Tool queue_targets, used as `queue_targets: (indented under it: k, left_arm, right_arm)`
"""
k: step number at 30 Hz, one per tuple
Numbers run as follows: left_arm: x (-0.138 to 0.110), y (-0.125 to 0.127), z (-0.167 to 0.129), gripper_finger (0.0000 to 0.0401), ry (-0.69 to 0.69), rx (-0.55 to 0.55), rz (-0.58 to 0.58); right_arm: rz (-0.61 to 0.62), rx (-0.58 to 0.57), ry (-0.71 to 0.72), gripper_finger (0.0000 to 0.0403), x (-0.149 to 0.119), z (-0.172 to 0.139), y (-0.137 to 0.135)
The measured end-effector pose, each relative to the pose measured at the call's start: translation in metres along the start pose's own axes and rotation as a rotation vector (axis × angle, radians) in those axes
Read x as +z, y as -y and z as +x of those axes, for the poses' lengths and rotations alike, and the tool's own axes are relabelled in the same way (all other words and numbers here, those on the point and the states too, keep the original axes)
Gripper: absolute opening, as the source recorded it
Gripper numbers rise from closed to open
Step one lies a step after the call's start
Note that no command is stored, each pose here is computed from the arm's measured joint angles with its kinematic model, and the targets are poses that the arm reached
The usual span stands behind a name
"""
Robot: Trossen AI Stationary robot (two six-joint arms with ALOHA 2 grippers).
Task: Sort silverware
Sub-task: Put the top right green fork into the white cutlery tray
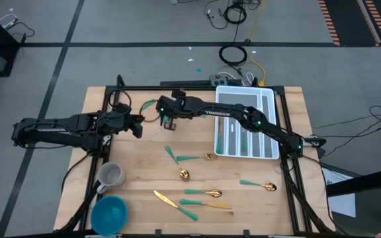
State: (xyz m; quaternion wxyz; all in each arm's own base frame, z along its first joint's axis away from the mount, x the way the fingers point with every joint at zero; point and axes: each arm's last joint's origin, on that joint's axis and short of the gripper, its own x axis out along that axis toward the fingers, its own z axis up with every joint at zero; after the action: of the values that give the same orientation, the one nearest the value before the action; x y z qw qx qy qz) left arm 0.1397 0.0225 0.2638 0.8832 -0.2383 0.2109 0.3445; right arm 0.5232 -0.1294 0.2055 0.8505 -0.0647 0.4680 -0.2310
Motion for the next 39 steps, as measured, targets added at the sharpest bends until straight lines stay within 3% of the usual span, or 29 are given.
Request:
queue_targets:
  k: [5,11,15,28,35,39]
  left_arm:
    - [0.000,0.000,0.000,0.0073,-0.001,-0.002,0.005]
    - [0.000,0.000,0.000,0.0073,-0.008,-0.008,0.007]
    - [-0.002,-0.001,0.000,0.0073,-0.022,-0.001,0.014]
    - [-0.004,-0.003,0.000,0.0073,-0.045,0.014,0.029]
    - [-0.004,-0.003,0.000,0.0073,-0.044,0.019,0.056]
    - [-0.004,-0.003,0.000,0.0073,-0.040,0.024,0.057]
  right_arm:
    - [0.126,0.013,-0.041,0.0064,-0.007,0.012,0.002]
    - [0.119,-0.143,-0.101,0.0160,-0.016,0.020,0.000]
    - [0.138,-0.160,-0.124,0.0189,-0.019,0.023,0.006]
    - [0.137,-0.011,-0.138,0.0187,-0.026,0.043,0.002]
    - [0.140,-0.148,-0.207,0.0169,-0.042,0.064,-0.008]
    - [0.153,-0.170,-0.210,0.0128,-0.043,0.065,-0.007]
